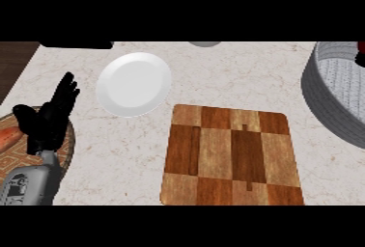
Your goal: Pick the can from the cutting board and place it in the basket
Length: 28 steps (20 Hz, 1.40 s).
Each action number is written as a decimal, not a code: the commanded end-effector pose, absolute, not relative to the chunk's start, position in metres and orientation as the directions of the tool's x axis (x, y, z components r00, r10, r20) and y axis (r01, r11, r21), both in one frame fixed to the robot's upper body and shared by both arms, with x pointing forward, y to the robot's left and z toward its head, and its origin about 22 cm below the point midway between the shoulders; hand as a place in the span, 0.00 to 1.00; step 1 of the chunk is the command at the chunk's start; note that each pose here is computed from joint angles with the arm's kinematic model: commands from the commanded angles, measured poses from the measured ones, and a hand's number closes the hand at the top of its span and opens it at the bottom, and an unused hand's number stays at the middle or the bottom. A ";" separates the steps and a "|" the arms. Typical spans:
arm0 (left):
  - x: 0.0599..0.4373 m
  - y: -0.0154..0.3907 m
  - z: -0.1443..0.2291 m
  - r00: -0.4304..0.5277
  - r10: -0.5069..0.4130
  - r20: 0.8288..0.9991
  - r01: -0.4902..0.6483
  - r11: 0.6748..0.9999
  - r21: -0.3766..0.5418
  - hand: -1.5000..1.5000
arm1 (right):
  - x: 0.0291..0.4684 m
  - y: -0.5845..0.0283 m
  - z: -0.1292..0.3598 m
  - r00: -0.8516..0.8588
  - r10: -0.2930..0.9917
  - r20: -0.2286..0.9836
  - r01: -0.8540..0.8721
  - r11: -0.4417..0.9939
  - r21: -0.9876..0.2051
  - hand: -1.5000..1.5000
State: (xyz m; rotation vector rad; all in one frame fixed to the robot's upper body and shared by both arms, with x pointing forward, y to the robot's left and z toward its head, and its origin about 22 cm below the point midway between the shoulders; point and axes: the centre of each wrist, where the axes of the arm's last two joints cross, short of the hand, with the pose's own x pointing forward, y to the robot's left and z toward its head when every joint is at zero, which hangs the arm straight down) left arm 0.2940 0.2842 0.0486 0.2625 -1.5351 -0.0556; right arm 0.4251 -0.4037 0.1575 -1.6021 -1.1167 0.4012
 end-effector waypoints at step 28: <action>0.306 0.276 0.065 0.024 -0.192 0.981 -0.111 0.975 0.194 0.50 | 0.412 -0.432 0.150 0.624 0.780 0.058 0.153 -0.048 -0.987 1.00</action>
